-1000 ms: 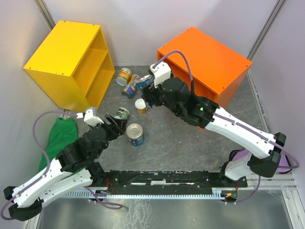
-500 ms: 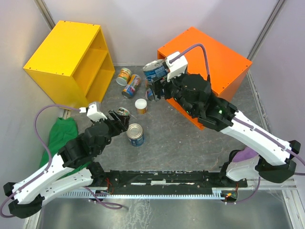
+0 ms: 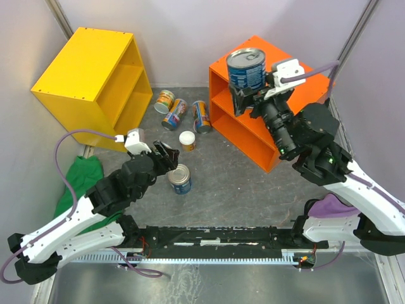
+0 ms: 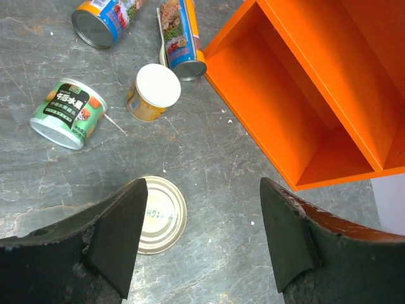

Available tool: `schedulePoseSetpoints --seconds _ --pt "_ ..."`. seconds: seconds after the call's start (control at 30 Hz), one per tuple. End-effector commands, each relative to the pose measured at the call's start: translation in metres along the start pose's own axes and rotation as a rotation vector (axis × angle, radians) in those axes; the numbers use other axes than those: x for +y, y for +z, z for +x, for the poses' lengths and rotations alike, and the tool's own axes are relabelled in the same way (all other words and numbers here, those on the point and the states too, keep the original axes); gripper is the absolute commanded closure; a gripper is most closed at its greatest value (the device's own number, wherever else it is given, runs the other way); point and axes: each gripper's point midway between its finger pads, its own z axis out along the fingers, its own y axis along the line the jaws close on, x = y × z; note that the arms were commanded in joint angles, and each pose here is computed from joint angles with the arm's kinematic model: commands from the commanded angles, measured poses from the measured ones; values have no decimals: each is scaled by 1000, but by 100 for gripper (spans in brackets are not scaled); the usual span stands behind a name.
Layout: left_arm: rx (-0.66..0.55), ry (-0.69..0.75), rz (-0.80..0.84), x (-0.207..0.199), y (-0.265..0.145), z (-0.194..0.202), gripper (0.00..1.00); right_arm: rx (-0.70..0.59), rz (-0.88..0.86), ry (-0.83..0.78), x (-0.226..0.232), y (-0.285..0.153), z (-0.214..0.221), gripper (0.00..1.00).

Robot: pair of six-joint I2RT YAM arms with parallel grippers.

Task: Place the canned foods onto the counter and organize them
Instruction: Place the canned food on the counter.

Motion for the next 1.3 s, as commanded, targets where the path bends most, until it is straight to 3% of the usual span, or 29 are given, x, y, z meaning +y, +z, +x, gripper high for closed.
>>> schedulePoseSetpoints --seconds 0.0,0.23,0.77,1.27 --pt "-47 -3 56 -21 -2 -22 22 -281 149 92 -54 -19 -84 72" --pt "-49 32 53 -25 3 -24 22 -293 269 60 -95 -16 -71 73" --pt "-25 112 67 -22 15 -7 20 -294 385 62 -139 14 -14 74" --pt "-27 149 74 -13 23 4 19 -242 378 98 -143 38 48 75"
